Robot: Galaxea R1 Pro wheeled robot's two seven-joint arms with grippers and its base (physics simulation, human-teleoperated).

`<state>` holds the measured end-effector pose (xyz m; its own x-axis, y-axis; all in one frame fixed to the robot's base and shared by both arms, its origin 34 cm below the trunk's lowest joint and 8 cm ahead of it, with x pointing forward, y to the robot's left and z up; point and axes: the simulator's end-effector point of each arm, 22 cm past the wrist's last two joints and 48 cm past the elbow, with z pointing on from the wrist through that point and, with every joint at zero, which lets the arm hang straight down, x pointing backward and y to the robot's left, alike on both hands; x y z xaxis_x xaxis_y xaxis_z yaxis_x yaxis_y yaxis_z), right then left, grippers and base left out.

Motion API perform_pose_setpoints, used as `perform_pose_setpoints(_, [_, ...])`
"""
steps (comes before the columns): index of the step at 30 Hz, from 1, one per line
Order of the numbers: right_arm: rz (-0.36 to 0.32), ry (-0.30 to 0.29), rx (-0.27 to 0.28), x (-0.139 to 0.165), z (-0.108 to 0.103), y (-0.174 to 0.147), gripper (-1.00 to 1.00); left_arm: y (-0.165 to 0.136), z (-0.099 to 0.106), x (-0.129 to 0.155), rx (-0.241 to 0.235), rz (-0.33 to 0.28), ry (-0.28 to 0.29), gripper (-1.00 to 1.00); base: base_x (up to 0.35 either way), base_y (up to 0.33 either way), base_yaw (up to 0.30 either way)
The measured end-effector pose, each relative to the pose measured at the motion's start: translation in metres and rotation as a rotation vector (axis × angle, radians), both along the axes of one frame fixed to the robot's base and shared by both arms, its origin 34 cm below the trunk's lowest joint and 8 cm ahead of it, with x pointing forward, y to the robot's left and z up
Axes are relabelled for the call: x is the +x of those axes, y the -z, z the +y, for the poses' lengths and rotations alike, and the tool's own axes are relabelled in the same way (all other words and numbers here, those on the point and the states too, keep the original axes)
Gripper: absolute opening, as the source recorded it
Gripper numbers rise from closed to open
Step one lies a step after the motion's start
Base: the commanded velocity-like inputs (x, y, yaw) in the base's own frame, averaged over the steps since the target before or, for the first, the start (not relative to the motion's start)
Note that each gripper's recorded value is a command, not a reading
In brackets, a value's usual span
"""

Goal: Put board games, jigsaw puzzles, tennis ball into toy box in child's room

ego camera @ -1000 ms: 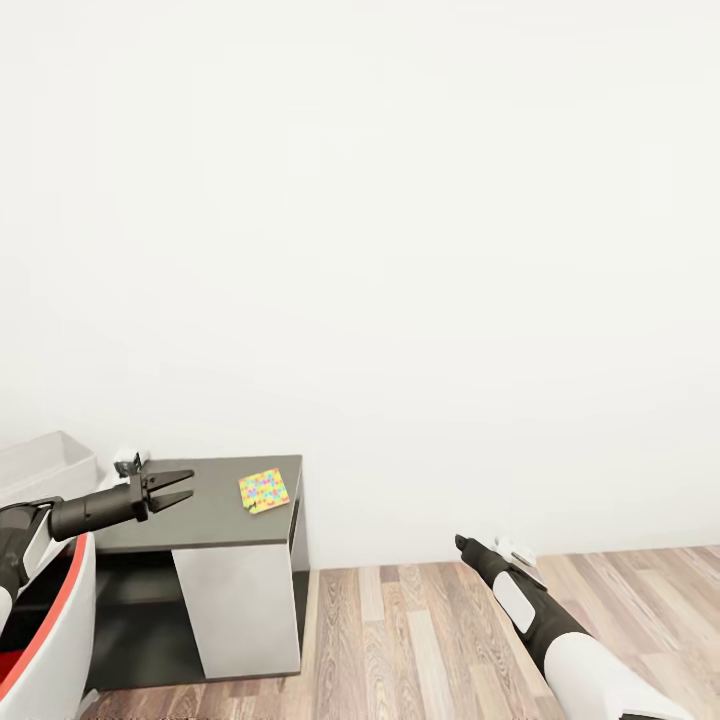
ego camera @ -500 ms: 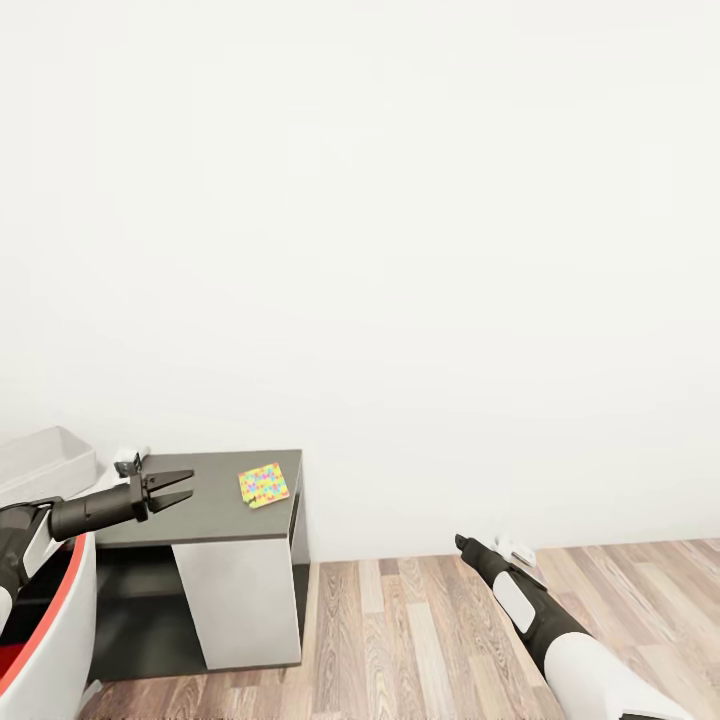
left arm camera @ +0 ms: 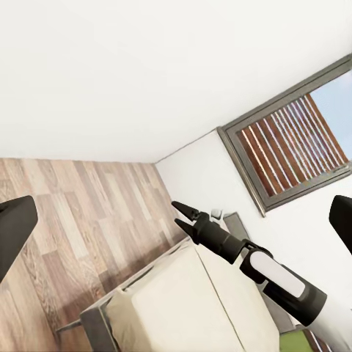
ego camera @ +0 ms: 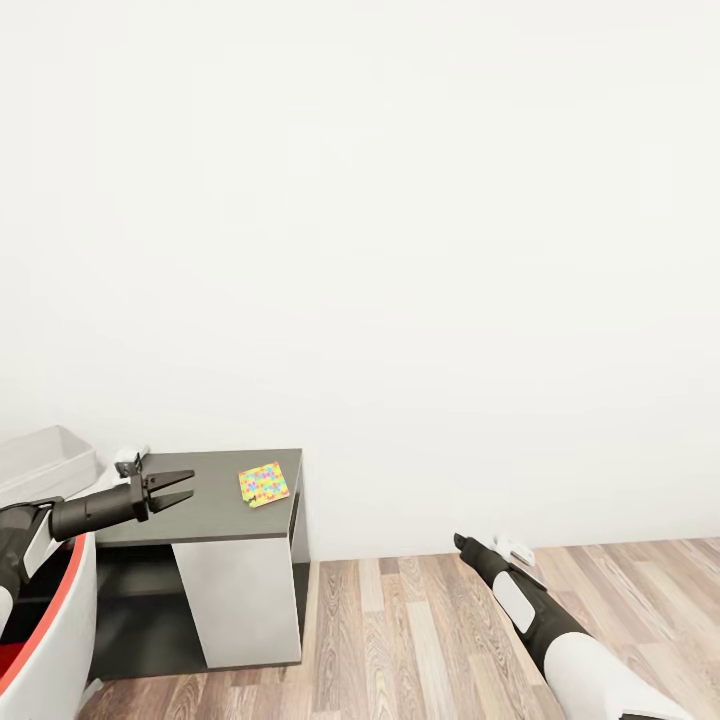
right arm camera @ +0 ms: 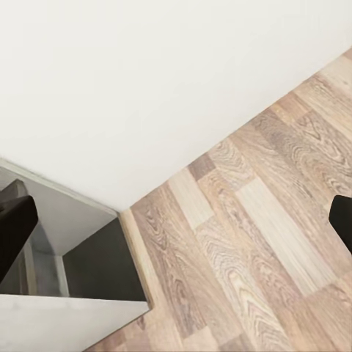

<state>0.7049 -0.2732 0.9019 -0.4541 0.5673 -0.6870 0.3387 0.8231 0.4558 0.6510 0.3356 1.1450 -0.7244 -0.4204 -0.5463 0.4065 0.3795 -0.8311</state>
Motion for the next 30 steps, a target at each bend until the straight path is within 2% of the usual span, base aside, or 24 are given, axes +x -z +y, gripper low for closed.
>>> perform_pose_setpoints(21, [-0.003, -0.001, 0.000, 0.000, 0.000, -0.001, 1.00, 0.005, 0.002, 0.002, 0.022, 0.011, -0.015, 1.00, 0.000, 0.000, 0.000])
perform_pose_setpoints(27, [0.000, -0.001, 0.001, 0.000, 0.000, 0.000, 1.00, 0.010, 0.005, 0.005, 0.040, 0.022, -0.029, 1.00, 0.000, 0.000, 0.000])
perform_pose_setpoints(30, [0.003, 0.000, 0.002, 0.000, 0.000, 0.001, 1.00, 0.016, 0.008, 0.008, 0.066, 0.037, -0.049, 1.00, 0.000, 0.000, 0.000])
